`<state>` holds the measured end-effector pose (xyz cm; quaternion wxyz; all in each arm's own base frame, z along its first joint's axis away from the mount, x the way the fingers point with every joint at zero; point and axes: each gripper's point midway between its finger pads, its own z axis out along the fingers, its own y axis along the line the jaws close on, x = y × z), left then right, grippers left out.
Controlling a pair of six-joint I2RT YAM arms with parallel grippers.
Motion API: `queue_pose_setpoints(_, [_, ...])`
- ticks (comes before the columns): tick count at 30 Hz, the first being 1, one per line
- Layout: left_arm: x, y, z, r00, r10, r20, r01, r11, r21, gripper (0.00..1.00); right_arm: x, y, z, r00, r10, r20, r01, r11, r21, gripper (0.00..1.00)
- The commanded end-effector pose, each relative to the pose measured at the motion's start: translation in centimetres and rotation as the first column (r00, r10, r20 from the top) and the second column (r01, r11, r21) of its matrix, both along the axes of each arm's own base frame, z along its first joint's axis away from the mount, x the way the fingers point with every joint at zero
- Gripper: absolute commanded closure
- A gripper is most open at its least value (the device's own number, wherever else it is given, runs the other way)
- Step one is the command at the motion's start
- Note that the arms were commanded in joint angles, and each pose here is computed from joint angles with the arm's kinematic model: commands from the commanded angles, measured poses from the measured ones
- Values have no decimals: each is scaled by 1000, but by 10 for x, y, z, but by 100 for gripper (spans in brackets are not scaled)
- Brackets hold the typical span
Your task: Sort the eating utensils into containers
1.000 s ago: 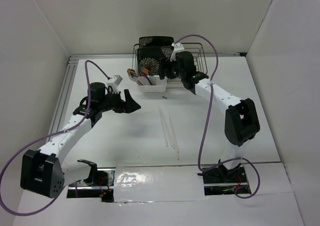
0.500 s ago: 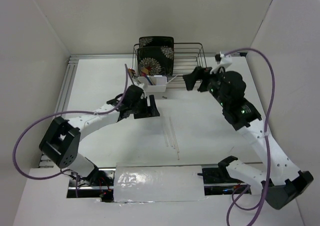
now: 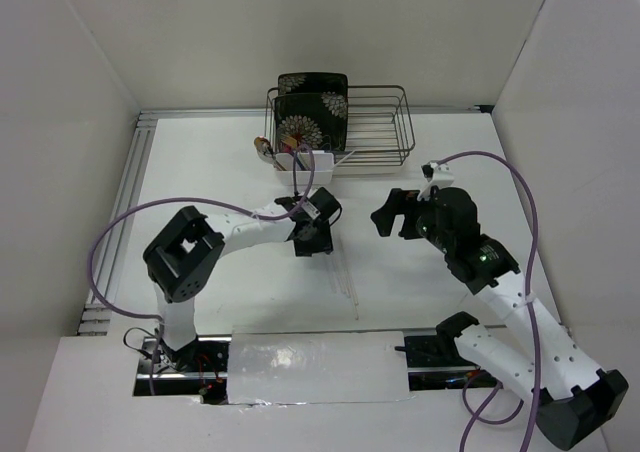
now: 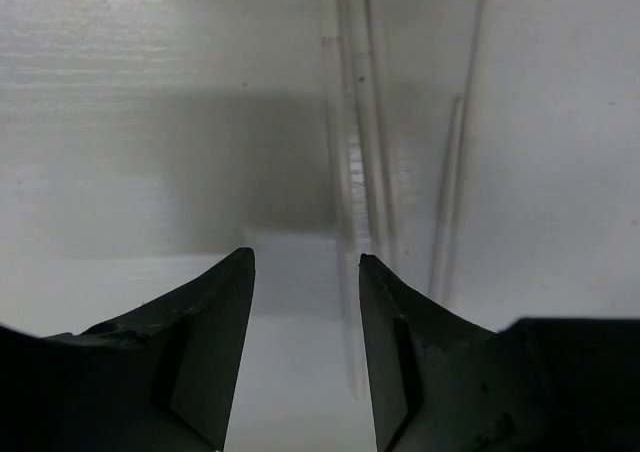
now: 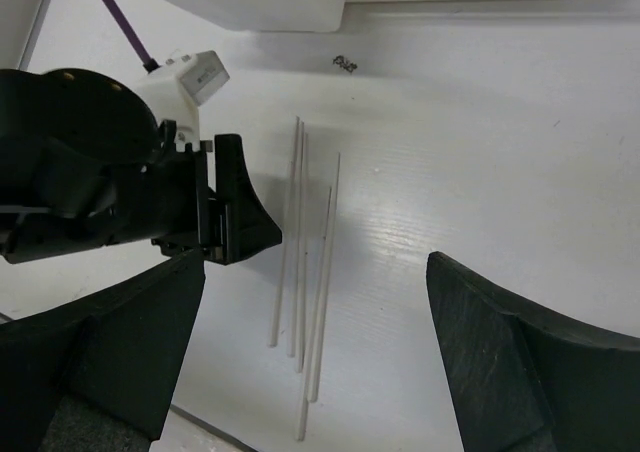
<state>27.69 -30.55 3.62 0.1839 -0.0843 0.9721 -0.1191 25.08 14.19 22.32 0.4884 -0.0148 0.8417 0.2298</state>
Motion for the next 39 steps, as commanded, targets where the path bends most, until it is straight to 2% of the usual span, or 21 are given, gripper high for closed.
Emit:
queue_pose_setpoints(1, [1,4,-1,998,57,-4,-56,997,55,42,0,0,9,1000,4,19,-4,1000,-1,2])
queue_pose_setpoints(13, [-3,0,-27,996,76,-56,-63,977,206,51,-2,1,12,999,14,33,-14,1000,11,2])
queue_pose_setpoints(19, [-14,21,-50,986,94,-135,-40,933,358,59,-2,-1,14,999,5,42,-5,1000,11,2])
queue_pose_setpoints(23, [-26,33,-55,980,110,-167,-36,918,394,64,-4,-3,8,1000,3,27,-3,1000,3,2])
queue_pose_setpoints(26, [-30,30,-61,983,69,-168,-7,939,344,71,-3,1,8,999,16,28,-16,1000,7,2])
queue_pose_setpoints(27, [-33,28,-65,981,32,-192,32,945,325,76,-3,2,6,1000,21,19,-21,1000,7,2])
queue_pose_setpoints(28, [-38,29,-69,979,3,-204,64,945,321,77,-2,2,5,1000,18,15,-18,1000,8,2])
queue_pose_setpoints(29, [-34,20,-66,981,-16,-195,70,959,275,85,-2,3,3,1000,17,4,-17,1000,9,2])
queue_pose_setpoints(31, [-38,18,-69,979,-64,-195,111,963,245,91,-2,6,6,999,32,3,-32,999,21,2])
queue_pose_setpoints(32, [-32,6,-64,979,-131,-157,161,968,192,96,-3,6,6,1000,31,3,-31,999,24,2])
queue_pose_setpoints(34, [-42,5,-65,965,-205,-164,228,963,140,97,-6,11,7,999,53,-8,-53,997,47,3])
queue_pose_setpoints(38, [-42,-1,-45,960,-278,-25,278,960,25,98,-10,27,5,992,118,-39,-113,988,108,3])
queue_pose_setpoints(39, [-42,-7,-21,953,-300,45,302,953,-34,98,-12,32,1,989,141,-53,-134,983,126,3])
